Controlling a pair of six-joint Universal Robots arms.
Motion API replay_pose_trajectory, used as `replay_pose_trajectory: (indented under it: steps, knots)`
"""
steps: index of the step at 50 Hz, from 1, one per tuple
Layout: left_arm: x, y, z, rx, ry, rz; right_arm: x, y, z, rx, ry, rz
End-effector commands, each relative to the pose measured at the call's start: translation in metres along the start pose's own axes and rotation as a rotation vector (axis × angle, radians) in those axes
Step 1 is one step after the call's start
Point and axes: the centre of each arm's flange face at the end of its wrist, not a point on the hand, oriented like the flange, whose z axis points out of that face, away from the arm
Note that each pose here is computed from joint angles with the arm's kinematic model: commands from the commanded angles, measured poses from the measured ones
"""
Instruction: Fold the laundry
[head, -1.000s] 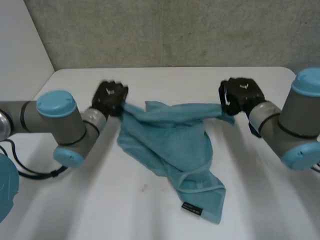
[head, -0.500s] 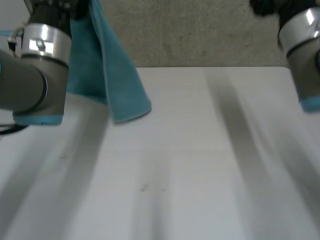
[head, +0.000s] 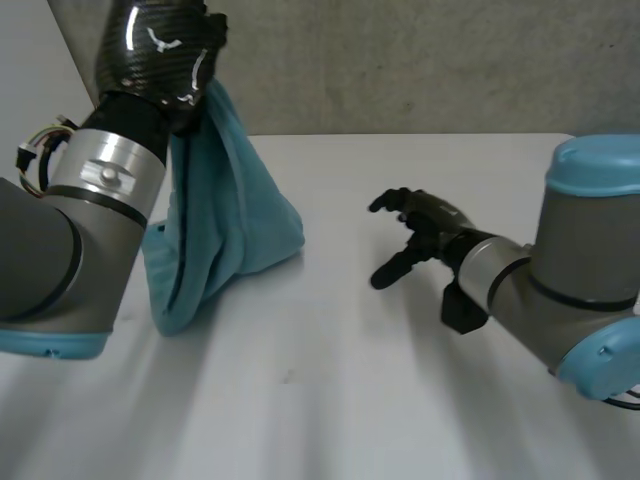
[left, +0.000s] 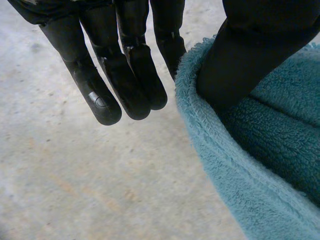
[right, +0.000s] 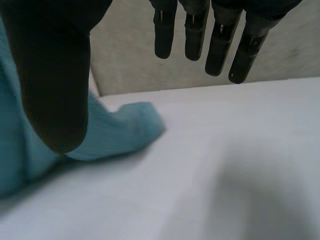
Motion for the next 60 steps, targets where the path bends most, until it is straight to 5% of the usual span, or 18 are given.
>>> replay_pose_trajectory:
  steps: [1,24,28,35,42,50,60]
  knots:
    - [0.022,-0.002,-0.02,-0.064,0.073,-0.033,-0.037,0.017,-0.003,-0.002,-0.11,0.099]
    - [0.026,-0.021,-0.036,-0.051,0.063,-0.062,-0.078,0.064,0.07,0.086,-0.202,0.104]
    - [0.021,-0.018,-0.034,-0.064,0.041,-0.056,-0.07,0.042,0.061,0.15,-0.128,0.066]
    - [0.005,-0.015,-0.029,-0.067,-0.008,-0.046,-0.045,-0.052,0.014,0.338,0.026,-0.27]
    - [0.006,-0.017,-0.03,-0.061,-0.006,-0.074,-0.068,-0.11,-0.033,0.453,-0.012,-0.565]
    - [0.023,0.004,-0.032,-0.125,0.036,-0.164,-0.039,-0.118,-0.013,0.278,0.05,-0.667]
    - [0.089,0.09,-0.04,-0.351,0.179,-0.169,0.018,-0.046,0.05,-0.038,0.095,-0.797]
